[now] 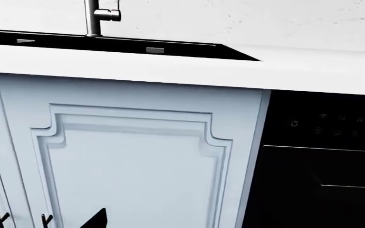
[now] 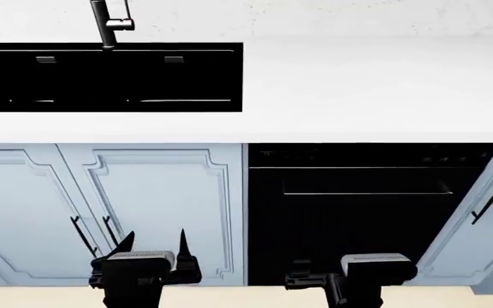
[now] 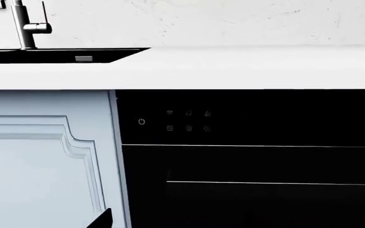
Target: Pick and place the shaker into the drawer. Then close the cabinet.
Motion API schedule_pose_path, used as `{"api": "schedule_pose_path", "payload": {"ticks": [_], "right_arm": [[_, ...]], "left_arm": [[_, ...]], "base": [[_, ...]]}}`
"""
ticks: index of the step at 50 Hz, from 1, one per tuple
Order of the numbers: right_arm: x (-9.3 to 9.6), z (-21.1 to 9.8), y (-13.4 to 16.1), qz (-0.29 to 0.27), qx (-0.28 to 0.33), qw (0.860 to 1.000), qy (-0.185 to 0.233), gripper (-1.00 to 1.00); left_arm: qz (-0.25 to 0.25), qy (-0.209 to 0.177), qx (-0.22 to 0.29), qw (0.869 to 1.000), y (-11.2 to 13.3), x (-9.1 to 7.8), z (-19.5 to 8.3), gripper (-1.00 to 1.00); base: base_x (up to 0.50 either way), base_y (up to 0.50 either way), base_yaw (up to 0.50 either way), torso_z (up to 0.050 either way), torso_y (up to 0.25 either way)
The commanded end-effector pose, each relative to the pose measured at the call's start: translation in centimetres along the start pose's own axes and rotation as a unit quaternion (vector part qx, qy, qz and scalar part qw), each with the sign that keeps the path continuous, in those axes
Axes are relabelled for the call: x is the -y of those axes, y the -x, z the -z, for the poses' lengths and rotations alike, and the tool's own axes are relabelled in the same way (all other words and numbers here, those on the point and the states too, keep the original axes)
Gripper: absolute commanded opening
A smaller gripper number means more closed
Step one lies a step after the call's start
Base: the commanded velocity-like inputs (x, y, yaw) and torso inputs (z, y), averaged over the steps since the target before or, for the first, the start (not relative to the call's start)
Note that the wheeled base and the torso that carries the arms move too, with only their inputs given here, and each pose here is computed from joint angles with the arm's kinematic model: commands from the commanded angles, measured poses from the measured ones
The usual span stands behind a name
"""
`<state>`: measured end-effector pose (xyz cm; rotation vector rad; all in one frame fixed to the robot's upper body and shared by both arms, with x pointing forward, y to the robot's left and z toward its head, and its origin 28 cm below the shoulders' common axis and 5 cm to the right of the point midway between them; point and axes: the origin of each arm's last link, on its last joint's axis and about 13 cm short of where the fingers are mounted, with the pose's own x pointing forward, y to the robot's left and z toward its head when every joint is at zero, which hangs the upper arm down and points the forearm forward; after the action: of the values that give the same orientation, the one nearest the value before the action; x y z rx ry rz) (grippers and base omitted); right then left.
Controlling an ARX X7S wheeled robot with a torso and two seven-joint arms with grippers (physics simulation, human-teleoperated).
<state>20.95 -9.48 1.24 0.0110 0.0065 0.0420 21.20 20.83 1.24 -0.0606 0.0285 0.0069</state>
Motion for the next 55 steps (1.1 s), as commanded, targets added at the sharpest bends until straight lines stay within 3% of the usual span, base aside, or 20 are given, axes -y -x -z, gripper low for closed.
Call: {"api": "schedule_pose_path", "payload": {"ticks": [1,15,24,33,36,37,38,46,55], "right_arm": [[0.0,-0.1,-0.1,-0.006,-0.005,1.0,-0.001,1.0],[0.4,-0.8,-0.2,0.015,0.018,1.0,-0.009,1.0],[1.0,-11.1,1.7,0.043,0.153,0.987,-0.002,1.0],[1.1,-20.4,4.2,0.049,0.247,0.968,0.003,1.0],[1.2,-23.7,4.8,0.052,0.267,0.962,0.006,1.0],[1.3,-24.6,5.0,0.052,0.271,0.961,0.007,1.0],[1.3,-25.5,5.1,0.052,0.276,0.96,0.008,1.0],[1.2,-29.0,6.1,0.045,0.316,0.948,0.016,1.0],[1.1,-32.3,5.5,0.05,0.347,0.936,0.045,1.0]], "left_arm": [[-0.001,0.0,0.001,1.0,-0.1,0.0,-0.1,1.0],[-0.007,-0.009,0.015,1.0,0.0,0.0,-0.5,1.0],[-0.001,-0.076,0.176,0.981,3.2,0.7,-10.5,1.0],[-0.002,-0.102,0.258,0.961,5.0,0.4,-18.2,1.0],[-0.004,-0.136,0.312,0.94,4.8,-0.2,-22.6,1.0],[-0.028,-0.121,0.308,0.943,5.1,-0.1,-23.6,1.0],[-0.019,-0.112,0.29,0.95,5.5,0.2,-24.3,1.0],[-0.022,-0.122,0.358,0.925,6.0,0.7,-28.6,1.0],[-0.017,-0.136,0.389,0.911,4.8,1.1,-32.3,1.0]], "base": [[0.5,0.0,0.0,0.0,0.0],[0.14,0.0,0.0,0.0,0.0],[0.0,0.0,0.0,0.0,0.0],[0.0,0.0,0.0,0.0,0.0],[0.0,0.0,0.0,0.0,0.0],[0.0,0.0,0.0,0.0,0.0],[0.0,0.0,0.0,0.0,0.0],[0.0,0.0,0.0,0.0,0.0],[0.0,0.0,0.0,0.0,0.0]]}}
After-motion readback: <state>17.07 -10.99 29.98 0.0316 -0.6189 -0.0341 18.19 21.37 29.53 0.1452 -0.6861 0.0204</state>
